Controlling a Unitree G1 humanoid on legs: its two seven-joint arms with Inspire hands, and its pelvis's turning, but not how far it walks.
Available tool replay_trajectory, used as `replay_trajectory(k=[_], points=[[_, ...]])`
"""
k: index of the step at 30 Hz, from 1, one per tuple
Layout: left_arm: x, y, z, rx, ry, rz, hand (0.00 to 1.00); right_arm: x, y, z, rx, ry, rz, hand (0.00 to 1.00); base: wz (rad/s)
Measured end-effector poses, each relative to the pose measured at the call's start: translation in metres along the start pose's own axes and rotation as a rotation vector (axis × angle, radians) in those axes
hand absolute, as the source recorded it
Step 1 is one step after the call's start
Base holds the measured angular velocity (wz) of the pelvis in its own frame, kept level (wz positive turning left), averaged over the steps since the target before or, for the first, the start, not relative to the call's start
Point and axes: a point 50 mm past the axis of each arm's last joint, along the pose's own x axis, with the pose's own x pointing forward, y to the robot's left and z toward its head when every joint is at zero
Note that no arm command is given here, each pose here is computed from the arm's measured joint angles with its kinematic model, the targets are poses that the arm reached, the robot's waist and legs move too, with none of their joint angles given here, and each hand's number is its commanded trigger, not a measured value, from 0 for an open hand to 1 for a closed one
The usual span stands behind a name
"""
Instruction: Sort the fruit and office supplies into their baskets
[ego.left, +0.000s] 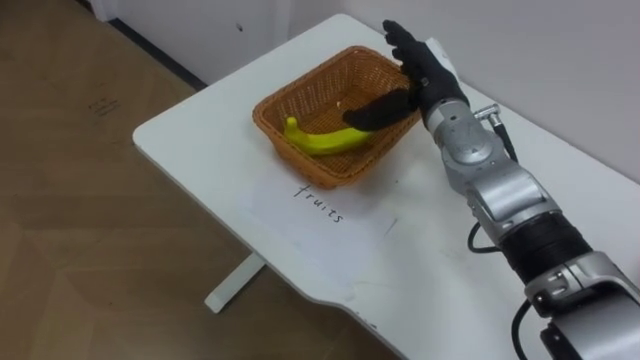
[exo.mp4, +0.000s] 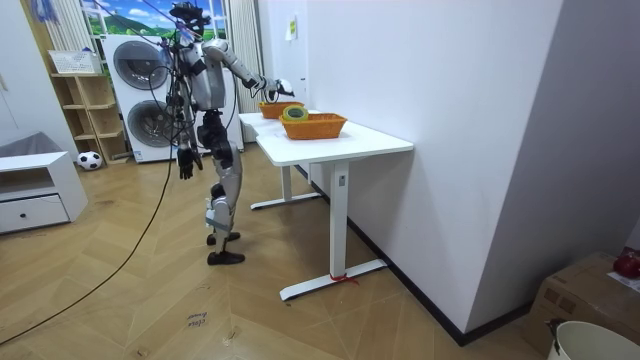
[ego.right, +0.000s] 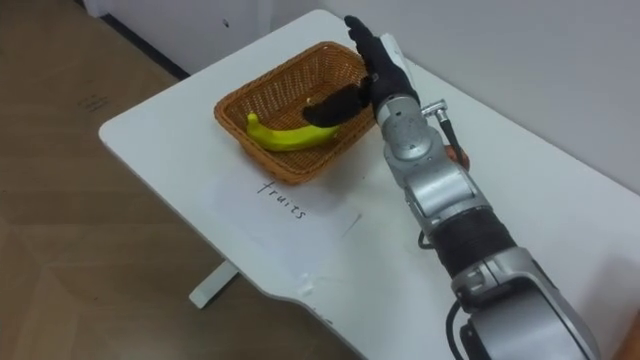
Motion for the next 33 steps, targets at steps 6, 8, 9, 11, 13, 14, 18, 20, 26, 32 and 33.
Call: replay_trajectory(k=[6,8,9,11,13,14,18,20,26,32,33], points=[[0.0,0.001,-0.001,0.002,0.0,0.021,0.0,0.0,-0.003,0.005,0.016,-0.03,-0.048,0.0,0.01],[0.0,0.002,0.0,0.001,-0.007,0.027,0.0,0.0,-0.004,0.006,0.019,-0.035,-0.072,0.0,-0.02],[0.0,0.002,0.001,0.0,-0.01,0.033,0.0,0.0,-0.005,0.006,0.023,-0.037,-0.079,0.0,0.0],[-0.001,0.002,0.003,-0.001,-0.02,0.042,0.0,-0.001,-0.008,0.009,0.05,-0.05,-0.105,0.0,0.0],[-0.001,0.002,0.004,0.0,-0.029,0.043,0.0,-0.001,-0.011,0.011,0.064,-0.064,-0.132,0.0,0.0],[-0.001,0.001,0.005,-0.001,-0.037,0.041,0.0,-0.001,-0.014,0.014,0.078,-0.072,-0.151,0.0,0.0],[-0.001,-0.002,0.003,0.002,-0.036,0.041,0.0,-0.002,-0.023,0.019,0.171,-0.102,-0.204,0.0,0.0],[-0.002,-0.004,0.003,0.009,-0.037,0.041,0.0,-0.002,-0.026,0.019,0.192,-0.099,-0.225,0.0,-0.08],[-0.001,-0.006,0.002,0.017,-0.039,0.035,0.0,-0.004,-0.034,0.013,0.213,-0.088,-0.262,0.0,-0.07],[-0.002,-0.016,-0.006,0.02,-0.006,0.01,0.0,-0.007,-0.035,-0.002,0.213,-0.044,-0.262,0.0,-0.05],[-0.002,-0.019,-0.007,0.027,-0.003,0.002,0.0,-0.006,-0.037,-0.006,0.217,-0.03,-0.268,0.0,0.0]])
